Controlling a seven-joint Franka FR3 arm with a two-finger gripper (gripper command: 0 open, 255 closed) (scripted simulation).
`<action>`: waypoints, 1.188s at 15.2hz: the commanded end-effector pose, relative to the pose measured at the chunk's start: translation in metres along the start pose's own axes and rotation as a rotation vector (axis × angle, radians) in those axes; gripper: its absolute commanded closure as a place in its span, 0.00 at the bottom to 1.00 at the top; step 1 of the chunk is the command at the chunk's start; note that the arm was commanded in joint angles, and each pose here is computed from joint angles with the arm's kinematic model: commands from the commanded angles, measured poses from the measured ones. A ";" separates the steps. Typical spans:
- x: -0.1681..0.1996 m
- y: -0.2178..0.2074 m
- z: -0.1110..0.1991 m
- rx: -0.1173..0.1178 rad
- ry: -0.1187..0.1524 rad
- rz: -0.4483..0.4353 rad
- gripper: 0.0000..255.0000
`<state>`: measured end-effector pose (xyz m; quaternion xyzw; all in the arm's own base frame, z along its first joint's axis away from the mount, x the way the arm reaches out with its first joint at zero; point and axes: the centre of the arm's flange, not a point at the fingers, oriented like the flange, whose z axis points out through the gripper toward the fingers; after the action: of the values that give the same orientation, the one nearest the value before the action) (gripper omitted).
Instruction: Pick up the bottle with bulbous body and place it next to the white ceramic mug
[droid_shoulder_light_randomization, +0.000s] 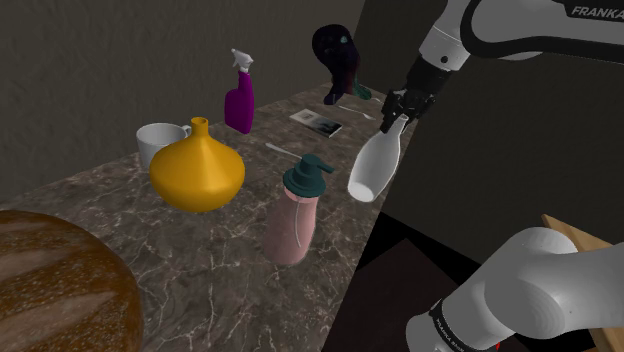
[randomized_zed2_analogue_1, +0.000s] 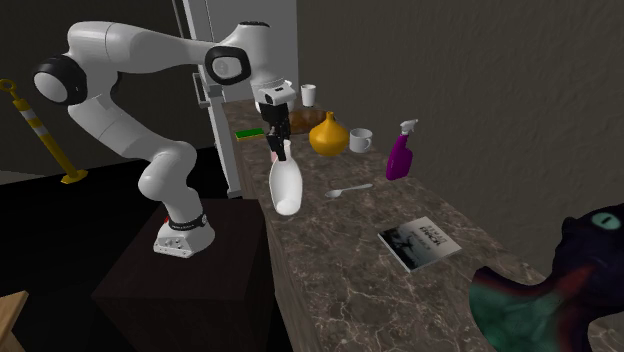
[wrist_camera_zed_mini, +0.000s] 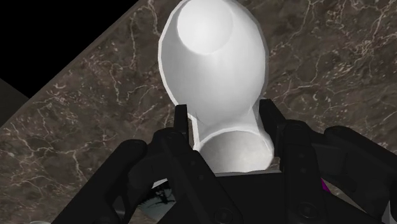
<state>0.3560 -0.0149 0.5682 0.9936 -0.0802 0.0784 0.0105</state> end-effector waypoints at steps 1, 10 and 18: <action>0.000 0.000 0.000 0.000 -0.001 0.000 1.00; 0.007 0.000 -0.041 0.000 -0.001 0.000 1.00; 0.013 0.001 -0.083 0.000 -0.001 0.000 1.00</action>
<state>0.3567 -0.0140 0.6462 0.9937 -0.0803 0.0777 0.0105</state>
